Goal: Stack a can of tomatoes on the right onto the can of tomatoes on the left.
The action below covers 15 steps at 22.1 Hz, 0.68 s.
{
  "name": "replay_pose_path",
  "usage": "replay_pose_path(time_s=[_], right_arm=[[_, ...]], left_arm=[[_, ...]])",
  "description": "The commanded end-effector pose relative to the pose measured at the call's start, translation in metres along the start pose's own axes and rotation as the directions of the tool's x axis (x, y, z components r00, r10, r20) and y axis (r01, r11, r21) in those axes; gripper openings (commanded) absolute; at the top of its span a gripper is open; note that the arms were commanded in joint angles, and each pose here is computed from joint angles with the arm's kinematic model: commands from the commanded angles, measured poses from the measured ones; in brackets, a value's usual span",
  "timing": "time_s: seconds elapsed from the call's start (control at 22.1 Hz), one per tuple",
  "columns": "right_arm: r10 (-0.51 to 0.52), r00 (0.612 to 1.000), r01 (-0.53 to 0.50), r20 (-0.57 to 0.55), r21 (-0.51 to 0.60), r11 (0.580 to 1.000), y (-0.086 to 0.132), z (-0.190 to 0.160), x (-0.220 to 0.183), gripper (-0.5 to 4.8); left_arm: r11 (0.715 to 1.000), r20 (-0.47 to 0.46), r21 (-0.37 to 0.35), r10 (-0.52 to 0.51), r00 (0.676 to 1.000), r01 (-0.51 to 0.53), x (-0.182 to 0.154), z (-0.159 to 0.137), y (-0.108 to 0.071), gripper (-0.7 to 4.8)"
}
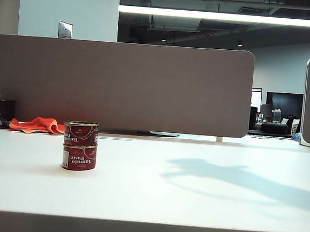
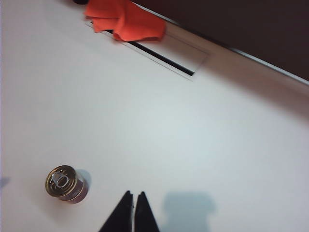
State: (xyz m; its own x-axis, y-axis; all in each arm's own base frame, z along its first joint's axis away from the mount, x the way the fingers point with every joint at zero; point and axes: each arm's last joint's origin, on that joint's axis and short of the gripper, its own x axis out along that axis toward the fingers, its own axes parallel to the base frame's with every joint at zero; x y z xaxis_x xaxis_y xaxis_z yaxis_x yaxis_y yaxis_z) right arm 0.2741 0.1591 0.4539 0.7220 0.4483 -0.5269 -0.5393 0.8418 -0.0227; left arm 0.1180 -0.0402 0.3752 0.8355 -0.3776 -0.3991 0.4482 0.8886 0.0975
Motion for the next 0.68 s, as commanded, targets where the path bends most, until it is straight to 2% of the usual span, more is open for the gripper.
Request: replay_pose_path(time_s=[0.05, 0.27, 0.32, 0.41, 0.45, 0.5, 0.54, 0.68], right_arm=[[-0.030, 0.999, 0.030, 0.017, 0.000, 1.000, -0.005, -0.017, -0.030, 0.21], [-0.135, 0.990, 0.135, 0.050, -0.002, 0.991, -0.004, -0.061, -0.084, 0.21], [-0.149, 0.987, 0.150, 0.056, 0.000, 0.989, -0.004, -0.068, -0.092, 0.21], [-0.243, 0.966, 0.243, 0.090, 0.012, 0.970, -0.003, -0.099, -0.122, 0.21], [-0.278, 0.955, 0.277, 0.104, 0.020, 0.961, -0.003, -0.108, -0.131, 0.21], [-0.328, 0.935, 0.326, 0.138, 0.036, 0.945, -0.003, -0.124, -0.146, 0.21], [-0.368, 0.913, 0.364, 0.175, 0.056, 0.930, -0.002, -0.139, -0.158, 0.22], [-0.446, 0.858, 0.430, 0.254, 0.120, 0.895, -0.002, -0.172, -0.174, 0.22]], left_arm=[[1.000, 0.022, -0.003, -0.005, 1.000, 0.006, -0.007, -0.013, -0.004, -0.06], [1.000, 0.152, 0.008, 0.012, 0.988, -0.014, -0.025, -0.038, -0.010, -0.06], [1.000, 0.190, 0.010, 0.017, 0.982, -0.020, -0.028, -0.042, -0.011, -0.06], [0.999, 0.318, 0.020, 0.030, 0.948, -0.038, -0.031, -0.054, -0.013, -0.06], [0.999, 0.338, 0.022, 0.032, 0.940, -0.042, -0.030, -0.057, -0.013, -0.06], [0.998, 0.348, 0.018, 0.049, 0.936, -0.059, -0.027, -0.065, -0.014, -0.06], [0.996, 0.309, 0.004, 0.080, 0.948, -0.086, -0.019, -0.073, -0.013, -0.06], [0.997, 0.209, -0.011, 0.073, 0.975, -0.072, 0.004, -0.095, -0.014, -0.04]])
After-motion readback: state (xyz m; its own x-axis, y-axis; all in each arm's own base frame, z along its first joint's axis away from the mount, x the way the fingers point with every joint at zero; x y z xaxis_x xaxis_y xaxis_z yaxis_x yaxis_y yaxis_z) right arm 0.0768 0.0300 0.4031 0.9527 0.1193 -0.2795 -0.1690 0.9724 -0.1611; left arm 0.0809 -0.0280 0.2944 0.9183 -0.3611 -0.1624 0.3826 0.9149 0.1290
